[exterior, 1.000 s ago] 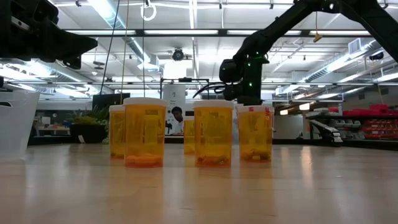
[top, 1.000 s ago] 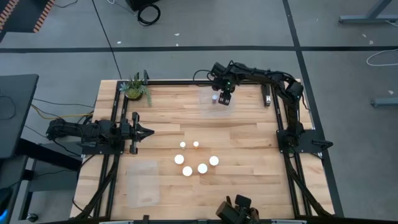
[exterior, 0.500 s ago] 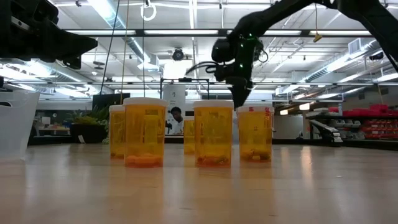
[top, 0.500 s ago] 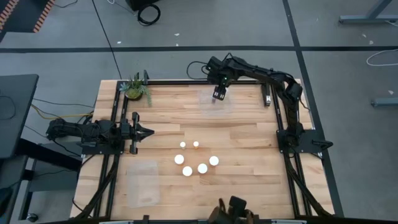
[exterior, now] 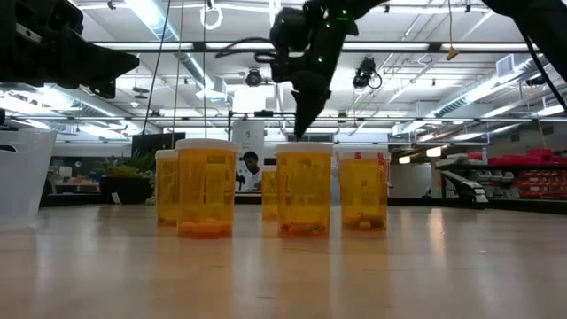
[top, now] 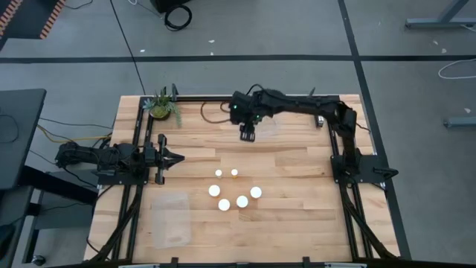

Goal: Pick and place medicine bottles into bin by pill shape (circle, oval)
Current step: Put the small orange pill bottle into the top transparent bin

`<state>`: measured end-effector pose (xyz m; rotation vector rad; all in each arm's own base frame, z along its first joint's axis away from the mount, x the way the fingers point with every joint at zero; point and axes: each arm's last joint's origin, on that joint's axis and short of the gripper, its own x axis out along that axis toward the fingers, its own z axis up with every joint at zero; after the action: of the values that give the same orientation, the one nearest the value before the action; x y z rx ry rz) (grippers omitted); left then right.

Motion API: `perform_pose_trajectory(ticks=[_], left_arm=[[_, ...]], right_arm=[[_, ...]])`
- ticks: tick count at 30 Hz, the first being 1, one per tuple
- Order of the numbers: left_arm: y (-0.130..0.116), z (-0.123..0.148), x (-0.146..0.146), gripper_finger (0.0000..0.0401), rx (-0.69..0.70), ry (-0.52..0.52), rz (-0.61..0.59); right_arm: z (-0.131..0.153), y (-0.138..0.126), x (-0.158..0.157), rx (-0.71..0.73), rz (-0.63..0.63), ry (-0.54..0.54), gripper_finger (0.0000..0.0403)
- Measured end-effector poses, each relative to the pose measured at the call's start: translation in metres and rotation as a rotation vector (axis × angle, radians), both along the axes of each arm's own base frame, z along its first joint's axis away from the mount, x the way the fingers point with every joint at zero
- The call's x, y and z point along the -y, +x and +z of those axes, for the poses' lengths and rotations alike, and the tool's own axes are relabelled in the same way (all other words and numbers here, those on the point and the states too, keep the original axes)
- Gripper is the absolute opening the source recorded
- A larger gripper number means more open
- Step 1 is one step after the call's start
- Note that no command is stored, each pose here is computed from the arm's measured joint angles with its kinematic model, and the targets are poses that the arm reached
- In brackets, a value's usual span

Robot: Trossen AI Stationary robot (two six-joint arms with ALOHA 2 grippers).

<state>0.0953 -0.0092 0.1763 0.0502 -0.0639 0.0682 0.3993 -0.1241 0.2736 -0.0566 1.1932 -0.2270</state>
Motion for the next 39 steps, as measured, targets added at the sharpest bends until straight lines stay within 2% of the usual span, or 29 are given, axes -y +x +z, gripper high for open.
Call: perform_pose_trajectory(ticks=[9, 14, 25, 27, 32, 39], left_arm=[[0.0, 0.0, 0.0, 0.0029, 0.0, 0.0, 0.0], [0.0, 0.0, 0.0, 0.0036, 0.0, 0.0, 0.0], [0.0, 0.0, 0.0, 0.0026, 0.0, 0.0, 0.0], [0.0, 0.0, 0.0, 0.0029, 0.0, 0.0, 0.0], [0.0, 0.0, 0.0, 0.0036, 0.0, 0.0, 0.0], [0.0, 0.0, 0.0, 0.0027, -0.001, 0.0, 0.0]], right_arm=[[-0.005, 0.02, -0.065, 0.05, 0.106, 0.014, 0.0202], [-0.018, 0.024, -0.1, 0.049, 0.188, 0.017, 0.0202], [-0.015, 0.031, -0.163, 0.136, 0.304, 0.038, 0.0203], [-0.021, 0.036, -0.174, 0.15, 0.296, 0.025, 0.0203], [-0.053, 0.043, -0.2, 0.038, 0.317, -0.024, 0.0203], [-0.018, 0.064, -0.197, 0.081, 0.334, -0.059, 0.0203]])
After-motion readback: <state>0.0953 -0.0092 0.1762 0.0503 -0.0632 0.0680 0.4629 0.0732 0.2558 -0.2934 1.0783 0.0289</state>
